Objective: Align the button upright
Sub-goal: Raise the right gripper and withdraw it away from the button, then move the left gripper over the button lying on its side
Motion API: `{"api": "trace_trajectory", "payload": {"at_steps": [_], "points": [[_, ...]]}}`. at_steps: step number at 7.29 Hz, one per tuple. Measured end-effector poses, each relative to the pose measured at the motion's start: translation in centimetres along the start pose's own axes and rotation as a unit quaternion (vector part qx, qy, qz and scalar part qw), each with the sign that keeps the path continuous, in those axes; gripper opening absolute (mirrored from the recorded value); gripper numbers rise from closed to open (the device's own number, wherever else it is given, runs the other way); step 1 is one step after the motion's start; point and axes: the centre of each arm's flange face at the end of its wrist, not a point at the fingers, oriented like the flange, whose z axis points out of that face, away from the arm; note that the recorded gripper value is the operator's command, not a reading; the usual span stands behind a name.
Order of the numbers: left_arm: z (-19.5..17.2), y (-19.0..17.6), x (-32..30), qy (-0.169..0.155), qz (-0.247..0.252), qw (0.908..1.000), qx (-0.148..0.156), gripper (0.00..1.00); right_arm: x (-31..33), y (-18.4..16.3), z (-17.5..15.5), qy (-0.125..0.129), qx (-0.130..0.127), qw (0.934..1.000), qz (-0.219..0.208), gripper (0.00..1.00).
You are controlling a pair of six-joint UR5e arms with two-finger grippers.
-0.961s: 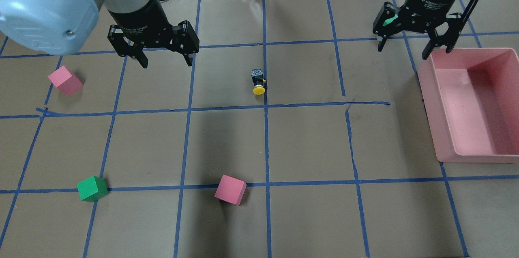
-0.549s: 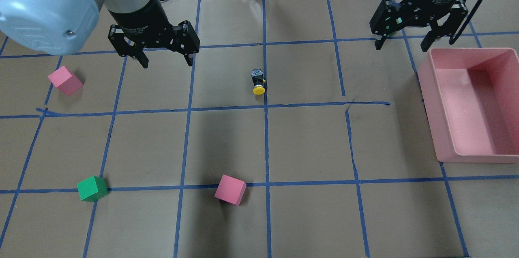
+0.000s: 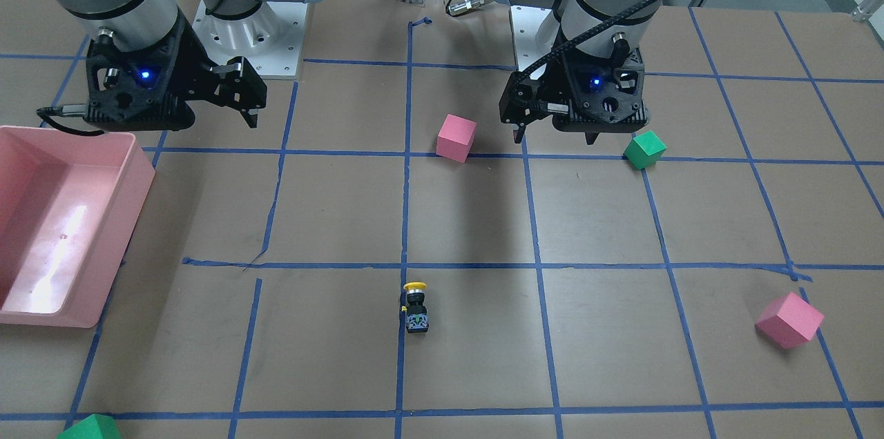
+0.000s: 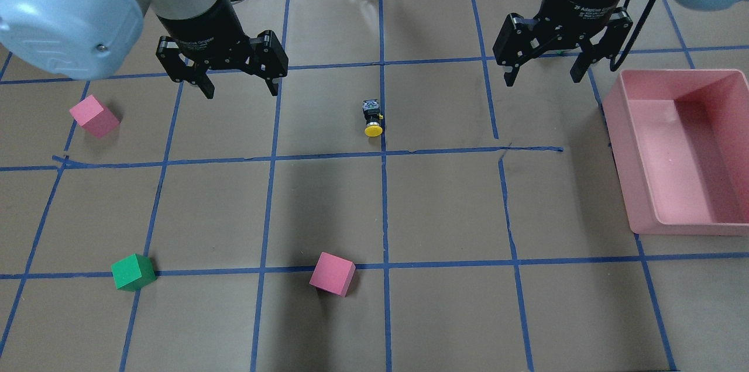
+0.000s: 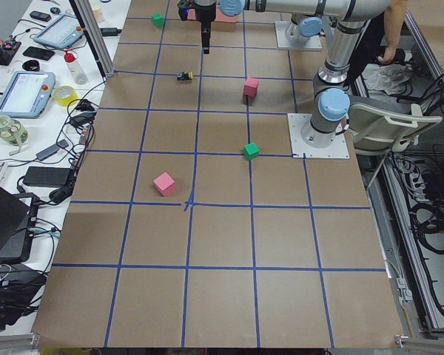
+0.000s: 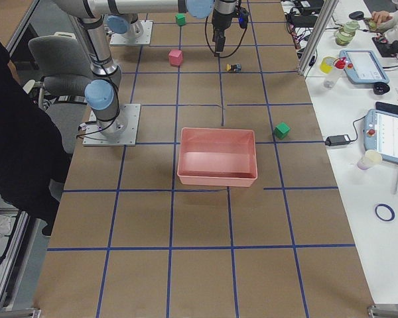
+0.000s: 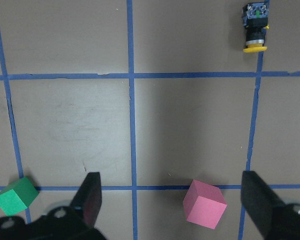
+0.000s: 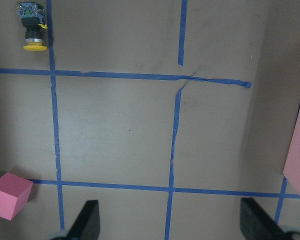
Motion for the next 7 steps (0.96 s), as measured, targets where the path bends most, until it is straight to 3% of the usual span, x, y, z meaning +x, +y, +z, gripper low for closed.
{"api": "trace_trajectory", "payload": {"at_steps": [7], "points": [[0.89,-0.69,0.07,-0.001,-0.002,1.0000,-0.002,1.00,-0.01,0.44,-0.05,0.007,-0.001,1.0000,0.000,1.00]]}}
